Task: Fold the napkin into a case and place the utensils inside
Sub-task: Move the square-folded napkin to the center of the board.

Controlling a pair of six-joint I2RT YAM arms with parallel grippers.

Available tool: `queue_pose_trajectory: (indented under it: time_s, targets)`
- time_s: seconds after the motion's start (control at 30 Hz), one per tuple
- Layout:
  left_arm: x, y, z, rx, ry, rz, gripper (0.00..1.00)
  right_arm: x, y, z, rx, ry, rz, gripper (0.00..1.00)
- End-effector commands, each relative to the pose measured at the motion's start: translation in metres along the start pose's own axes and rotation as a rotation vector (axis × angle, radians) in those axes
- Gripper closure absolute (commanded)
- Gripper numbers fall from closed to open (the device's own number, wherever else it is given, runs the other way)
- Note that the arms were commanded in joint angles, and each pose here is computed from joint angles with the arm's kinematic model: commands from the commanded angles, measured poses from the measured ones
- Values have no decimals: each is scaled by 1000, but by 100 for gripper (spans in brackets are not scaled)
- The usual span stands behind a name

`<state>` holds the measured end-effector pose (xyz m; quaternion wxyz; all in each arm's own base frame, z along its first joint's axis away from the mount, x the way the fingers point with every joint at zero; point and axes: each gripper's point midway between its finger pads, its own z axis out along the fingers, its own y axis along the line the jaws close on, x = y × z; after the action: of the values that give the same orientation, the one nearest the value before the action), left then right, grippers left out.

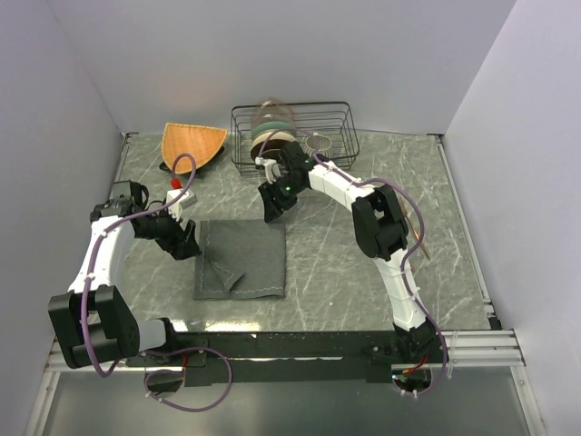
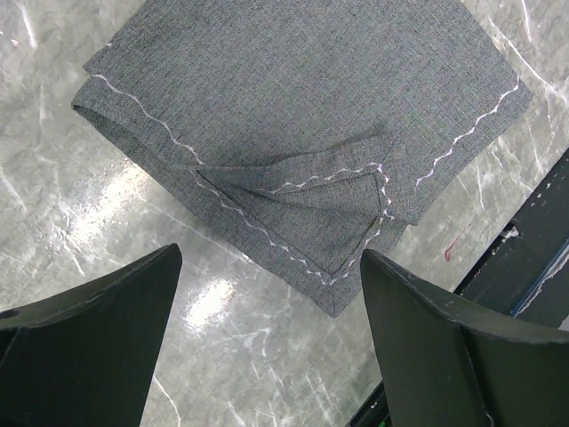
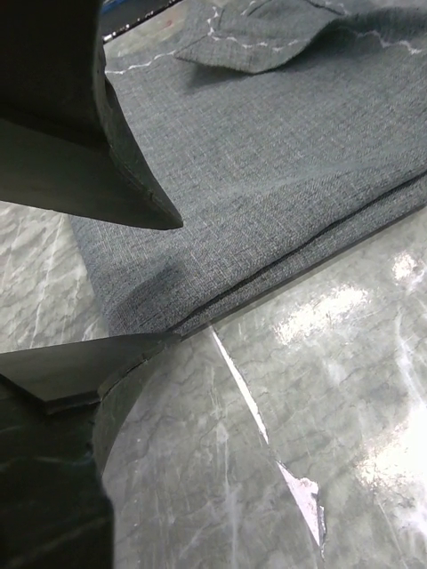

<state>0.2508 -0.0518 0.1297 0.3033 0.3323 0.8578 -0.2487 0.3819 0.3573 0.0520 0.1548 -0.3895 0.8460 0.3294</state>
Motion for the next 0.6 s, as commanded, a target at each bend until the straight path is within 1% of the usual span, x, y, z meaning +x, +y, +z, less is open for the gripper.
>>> queue_pose_trajectory:
  time_s: [0.0, 0.1, 0.17, 0.2, 0.27, 0.3, 0.4, 0.47, 0.53, 0.57]
  targets:
    - [-5, -2, -2, -3, -22, 63, 12, -2, -6, 4, 14, 12, -36, 43]
    - [-5, -5, -2, 5, -18, 78, 13, 0, -7, 4, 16, 19, -42, 48]
    - [-3, -7, 0, 8, -5, 97, 16, 5, -9, 3, 22, 27, -47, 53]
    - [-2, -11, 2, 19, 5, 112, 17, 5, -9, 1, 26, 27, -52, 59]
    - [-2, -14, 4, 20, 12, 140, 21, 8, -11, -2, 33, 35, -52, 66]
    - [-2, -16, 6, 20, 20, 159, 22, 8, -12, -5, 37, 34, -50, 73]
    - [-4, -22, 10, 15, 28, 221, 26, 7, -16, -16, 48, 23, -41, 78]
    - [-4, -25, 12, 12, 29, 264, 28, 10, -20, -22, 57, 24, -38, 85]
    - [-3, -29, 16, 11, 37, 282, 31, 10, -20, -27, 60, 24, -40, 88]
    - [-7, -35, 21, 26, 29, 312, 32, 11, -20, -30, 60, 28, -37, 90]
